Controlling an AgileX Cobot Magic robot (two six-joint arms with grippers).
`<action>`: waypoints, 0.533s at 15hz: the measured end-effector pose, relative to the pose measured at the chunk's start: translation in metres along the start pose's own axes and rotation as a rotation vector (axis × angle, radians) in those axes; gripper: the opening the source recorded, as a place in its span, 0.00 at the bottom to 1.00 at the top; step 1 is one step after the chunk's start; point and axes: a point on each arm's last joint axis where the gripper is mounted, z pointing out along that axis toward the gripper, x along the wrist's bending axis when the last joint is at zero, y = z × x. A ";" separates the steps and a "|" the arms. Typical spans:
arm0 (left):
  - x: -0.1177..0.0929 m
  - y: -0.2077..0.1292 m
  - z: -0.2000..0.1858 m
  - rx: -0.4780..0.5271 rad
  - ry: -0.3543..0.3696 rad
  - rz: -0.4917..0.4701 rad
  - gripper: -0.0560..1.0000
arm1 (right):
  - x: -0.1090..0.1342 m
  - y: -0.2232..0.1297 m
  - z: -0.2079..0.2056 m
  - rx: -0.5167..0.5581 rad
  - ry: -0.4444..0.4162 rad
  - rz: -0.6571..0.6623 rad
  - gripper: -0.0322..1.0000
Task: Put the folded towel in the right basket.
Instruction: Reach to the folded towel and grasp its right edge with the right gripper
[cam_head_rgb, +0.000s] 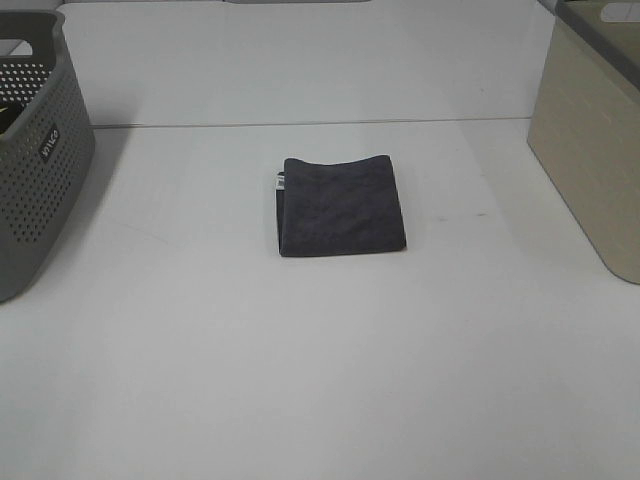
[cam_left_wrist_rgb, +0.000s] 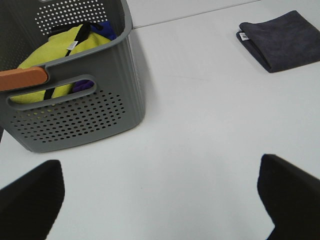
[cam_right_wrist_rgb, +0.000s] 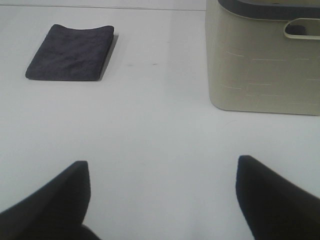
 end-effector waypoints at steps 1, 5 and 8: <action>0.000 0.000 0.000 0.000 0.000 0.000 0.99 | 0.000 0.000 0.000 0.000 0.000 0.000 0.76; 0.000 0.000 0.000 0.000 0.000 0.000 0.99 | 0.000 0.000 0.000 0.000 0.000 0.000 0.76; 0.000 0.000 0.000 0.000 0.000 0.000 0.99 | 0.000 0.000 0.000 0.000 0.000 0.000 0.76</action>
